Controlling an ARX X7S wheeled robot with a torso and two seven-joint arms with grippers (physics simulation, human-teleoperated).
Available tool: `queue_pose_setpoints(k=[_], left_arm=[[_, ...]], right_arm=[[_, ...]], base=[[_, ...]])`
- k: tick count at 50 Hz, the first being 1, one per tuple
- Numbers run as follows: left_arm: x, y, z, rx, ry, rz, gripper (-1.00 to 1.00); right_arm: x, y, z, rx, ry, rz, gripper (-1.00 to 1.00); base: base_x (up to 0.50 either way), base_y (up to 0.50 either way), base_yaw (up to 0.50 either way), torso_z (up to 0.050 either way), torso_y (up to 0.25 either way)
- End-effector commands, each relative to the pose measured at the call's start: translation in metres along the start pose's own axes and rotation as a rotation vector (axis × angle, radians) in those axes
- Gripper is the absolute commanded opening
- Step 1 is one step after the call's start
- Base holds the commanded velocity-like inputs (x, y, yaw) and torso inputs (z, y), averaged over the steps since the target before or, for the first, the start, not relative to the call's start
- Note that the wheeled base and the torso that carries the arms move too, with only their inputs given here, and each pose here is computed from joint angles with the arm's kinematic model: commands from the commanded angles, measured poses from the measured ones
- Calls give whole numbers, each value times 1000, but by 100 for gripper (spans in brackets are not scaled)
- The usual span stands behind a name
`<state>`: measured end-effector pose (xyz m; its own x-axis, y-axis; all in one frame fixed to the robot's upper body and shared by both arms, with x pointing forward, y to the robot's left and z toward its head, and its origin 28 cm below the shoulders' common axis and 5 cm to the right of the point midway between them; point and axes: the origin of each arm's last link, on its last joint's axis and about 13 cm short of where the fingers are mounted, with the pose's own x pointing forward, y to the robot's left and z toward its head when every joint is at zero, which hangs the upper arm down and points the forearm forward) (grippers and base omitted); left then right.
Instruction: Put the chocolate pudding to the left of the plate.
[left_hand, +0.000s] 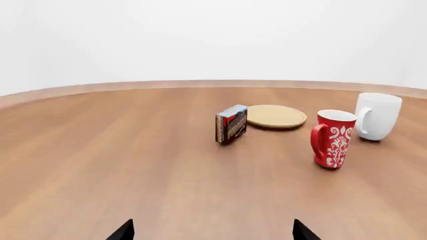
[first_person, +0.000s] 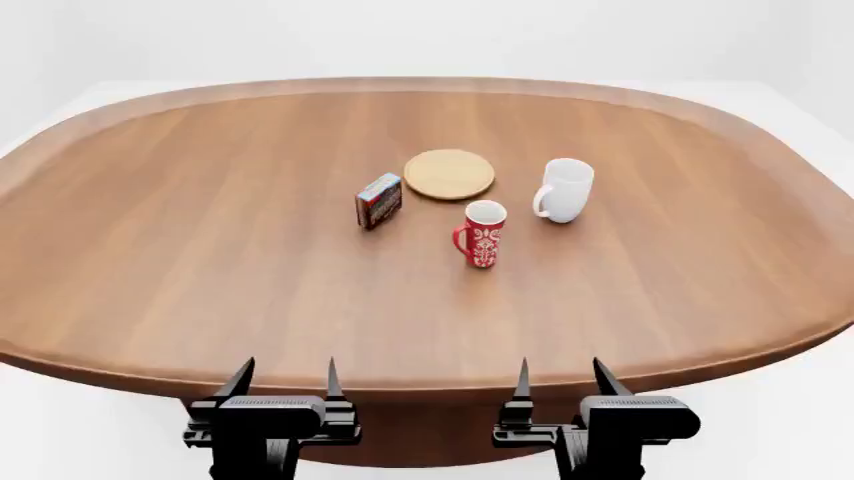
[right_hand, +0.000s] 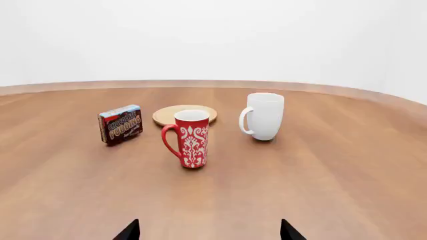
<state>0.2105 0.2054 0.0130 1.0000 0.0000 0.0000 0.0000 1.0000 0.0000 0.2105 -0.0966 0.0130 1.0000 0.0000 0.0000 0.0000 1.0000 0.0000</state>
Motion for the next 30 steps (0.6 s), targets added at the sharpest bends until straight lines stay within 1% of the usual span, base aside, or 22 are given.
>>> queue_pose_setpoints(k=[1, 10, 30], left_arm=[[0, 0, 0, 0, 1, 0, 100], [0, 0, 0, -6, -3, 4, 100], [0, 0, 0, -4, 0, -10, 100]], right_arm=[[0, 0, 0, 1, 2, -4, 100], [1, 0, -1, 8, 15, -11, 100], [1, 1, -3, 1, 12, -5, 100]], base=[[0, 0, 0, 0, 0], [0, 0, 0, 0, 0], [0, 499, 0, 0, 0]])
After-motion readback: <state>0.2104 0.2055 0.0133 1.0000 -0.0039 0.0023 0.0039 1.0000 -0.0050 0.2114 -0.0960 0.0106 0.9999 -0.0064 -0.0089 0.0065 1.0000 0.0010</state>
